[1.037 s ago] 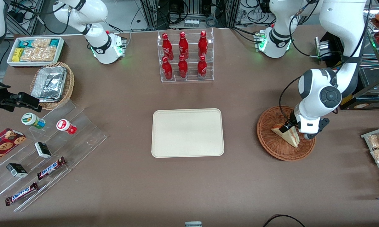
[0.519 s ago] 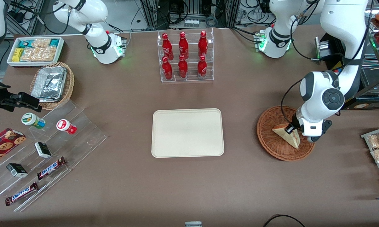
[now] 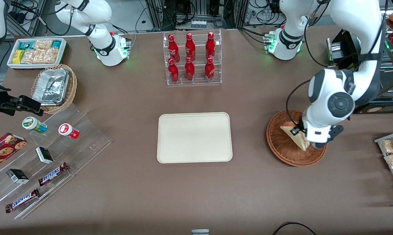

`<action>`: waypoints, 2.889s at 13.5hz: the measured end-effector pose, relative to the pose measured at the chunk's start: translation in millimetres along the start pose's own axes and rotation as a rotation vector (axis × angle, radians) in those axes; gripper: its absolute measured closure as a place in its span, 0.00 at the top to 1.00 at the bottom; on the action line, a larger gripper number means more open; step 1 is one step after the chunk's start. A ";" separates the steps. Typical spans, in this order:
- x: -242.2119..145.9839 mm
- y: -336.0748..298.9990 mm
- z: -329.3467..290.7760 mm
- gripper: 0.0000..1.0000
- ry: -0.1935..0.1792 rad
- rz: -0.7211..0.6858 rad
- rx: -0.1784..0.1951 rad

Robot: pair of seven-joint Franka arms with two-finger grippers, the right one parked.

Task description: Place sandwich from basket to tray

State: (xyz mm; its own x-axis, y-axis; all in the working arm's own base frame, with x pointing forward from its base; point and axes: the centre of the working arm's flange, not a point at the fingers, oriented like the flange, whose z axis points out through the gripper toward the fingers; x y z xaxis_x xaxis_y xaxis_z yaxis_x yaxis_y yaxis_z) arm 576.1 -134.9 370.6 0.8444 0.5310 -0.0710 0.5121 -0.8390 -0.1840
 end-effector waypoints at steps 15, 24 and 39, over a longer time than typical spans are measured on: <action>-250.2 245.3 -7.7 0.14 0.050 0.450 -0.149; -270.5 313.4 60.9 0.14 0.097 0.521 -0.149; -251.6 314.5 15.0 0.99 0.137 0.496 -0.187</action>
State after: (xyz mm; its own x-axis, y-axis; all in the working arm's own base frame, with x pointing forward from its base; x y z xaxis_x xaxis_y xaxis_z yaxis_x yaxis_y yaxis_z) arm 522.3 -530.6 315.9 0.9980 0.0569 0.0258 0.0564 -0.9983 0.0174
